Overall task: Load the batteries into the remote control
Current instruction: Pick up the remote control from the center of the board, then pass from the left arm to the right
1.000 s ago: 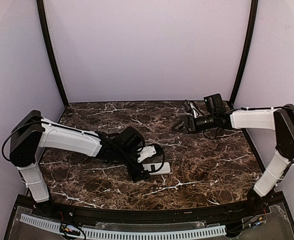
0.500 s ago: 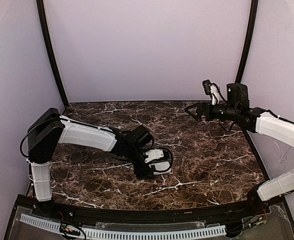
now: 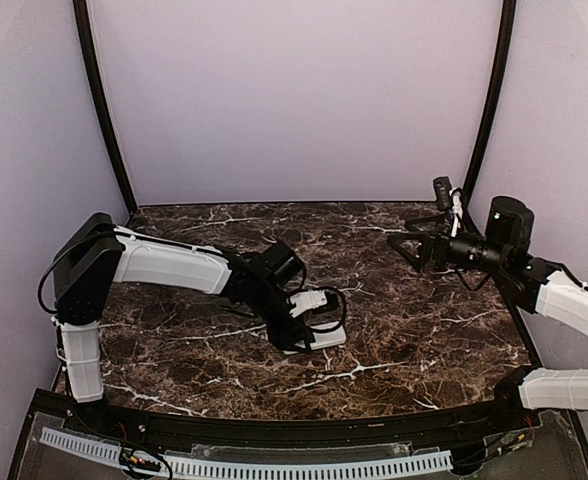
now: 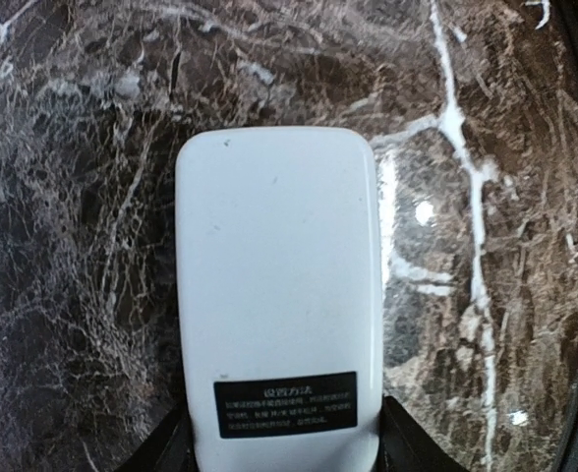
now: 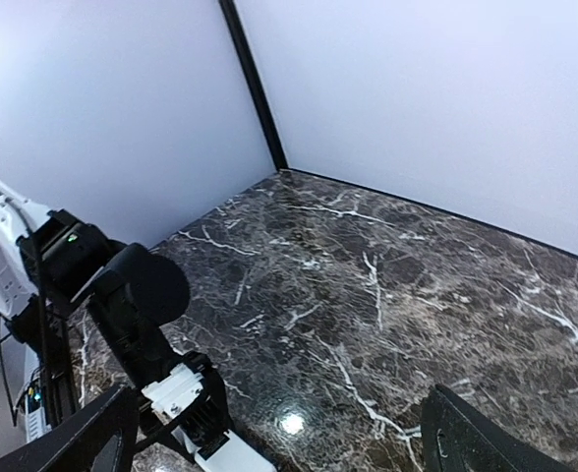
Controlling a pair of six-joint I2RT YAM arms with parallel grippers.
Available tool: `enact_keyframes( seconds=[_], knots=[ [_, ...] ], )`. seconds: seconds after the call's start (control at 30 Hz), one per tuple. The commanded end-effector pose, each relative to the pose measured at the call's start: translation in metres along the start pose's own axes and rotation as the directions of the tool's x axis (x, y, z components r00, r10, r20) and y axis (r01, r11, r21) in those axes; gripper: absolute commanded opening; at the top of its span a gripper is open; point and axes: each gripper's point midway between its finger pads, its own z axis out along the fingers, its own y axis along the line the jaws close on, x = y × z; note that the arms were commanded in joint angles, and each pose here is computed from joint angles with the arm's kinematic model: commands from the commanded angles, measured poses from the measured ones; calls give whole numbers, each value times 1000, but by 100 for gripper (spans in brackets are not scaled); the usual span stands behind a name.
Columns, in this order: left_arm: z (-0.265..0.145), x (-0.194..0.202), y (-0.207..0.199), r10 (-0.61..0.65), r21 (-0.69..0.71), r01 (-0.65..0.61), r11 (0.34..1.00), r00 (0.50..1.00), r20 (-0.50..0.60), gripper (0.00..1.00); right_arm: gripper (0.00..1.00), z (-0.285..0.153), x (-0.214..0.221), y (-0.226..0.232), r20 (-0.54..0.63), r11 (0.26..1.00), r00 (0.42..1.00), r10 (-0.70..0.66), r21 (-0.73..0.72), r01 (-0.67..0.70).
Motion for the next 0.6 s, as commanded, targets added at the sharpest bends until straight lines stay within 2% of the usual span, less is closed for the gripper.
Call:
enact_keyframes(
  seconds=[0.0, 0.17, 0.23, 0.43, 0.57],
  knots=[
    [-89, -86, -18, 42, 28, -53, 998, 954, 298, 43, 99, -8, -14, 42, 59, 969, 994, -94, -223, 105],
    [-162, -131, -34, 65, 25, -91, 996, 851, 521, 43, 98, -28, -43, 75, 212, 920, 968, -131, -339, 198],
    [-200, -150, -43, 99, 3, -130, 992, 773, 626, 43, 99, -32, -54, 87, 234, 892, 964, -129, -398, 216],
    [-260, -172, -70, 126, 6, -209, 978, 615, 778, 43, 99, -27, -64, 109, 247, 825, 960, -131, -511, 244],
    [-281, -176, -83, 109, 36, -241, 970, 561, 820, 43, 99, -27, -70, 131, 267, 768, 953, -141, -578, 275]
  ],
)
